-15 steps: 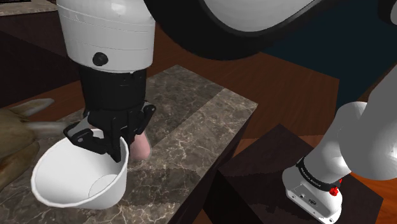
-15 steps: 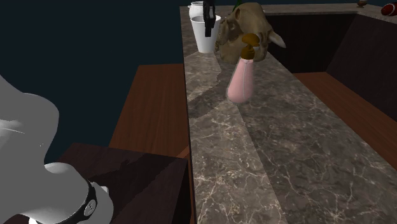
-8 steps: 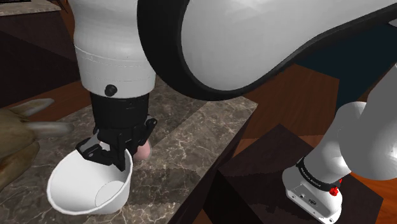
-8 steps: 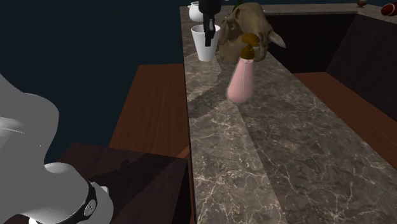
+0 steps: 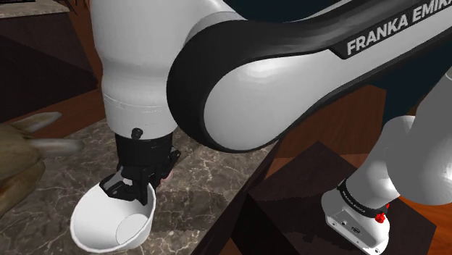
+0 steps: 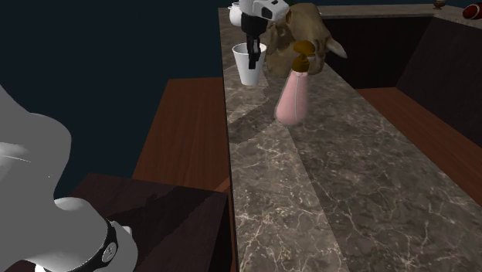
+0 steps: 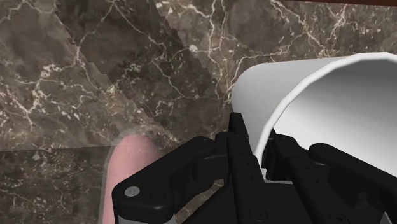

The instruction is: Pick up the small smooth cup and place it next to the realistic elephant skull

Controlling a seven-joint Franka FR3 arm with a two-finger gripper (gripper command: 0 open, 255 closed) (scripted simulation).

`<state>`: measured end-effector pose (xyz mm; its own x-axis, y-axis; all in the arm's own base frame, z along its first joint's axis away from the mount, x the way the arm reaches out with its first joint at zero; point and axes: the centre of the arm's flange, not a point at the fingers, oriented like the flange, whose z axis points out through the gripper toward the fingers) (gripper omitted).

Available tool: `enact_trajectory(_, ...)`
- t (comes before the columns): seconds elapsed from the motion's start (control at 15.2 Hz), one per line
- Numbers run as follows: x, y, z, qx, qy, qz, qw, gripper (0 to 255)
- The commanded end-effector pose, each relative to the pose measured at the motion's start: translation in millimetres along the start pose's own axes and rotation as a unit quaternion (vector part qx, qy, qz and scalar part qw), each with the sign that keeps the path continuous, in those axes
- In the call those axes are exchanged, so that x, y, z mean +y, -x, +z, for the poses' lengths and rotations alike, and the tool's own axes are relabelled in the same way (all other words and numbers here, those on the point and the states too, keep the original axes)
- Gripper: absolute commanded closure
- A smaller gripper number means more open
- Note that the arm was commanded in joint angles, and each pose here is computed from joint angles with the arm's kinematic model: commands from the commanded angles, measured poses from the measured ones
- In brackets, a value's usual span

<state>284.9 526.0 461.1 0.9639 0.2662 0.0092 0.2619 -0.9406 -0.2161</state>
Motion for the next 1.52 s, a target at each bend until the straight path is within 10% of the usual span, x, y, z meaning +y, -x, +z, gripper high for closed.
enact_trajectory(0.0, 3, 1, 11, 0.0, 0.0, 0.0, 1.0, 255)
enact_trajectory(1.45, 21, 1, 95, 0.0, 0.0, 0.0, 1.0, 255)
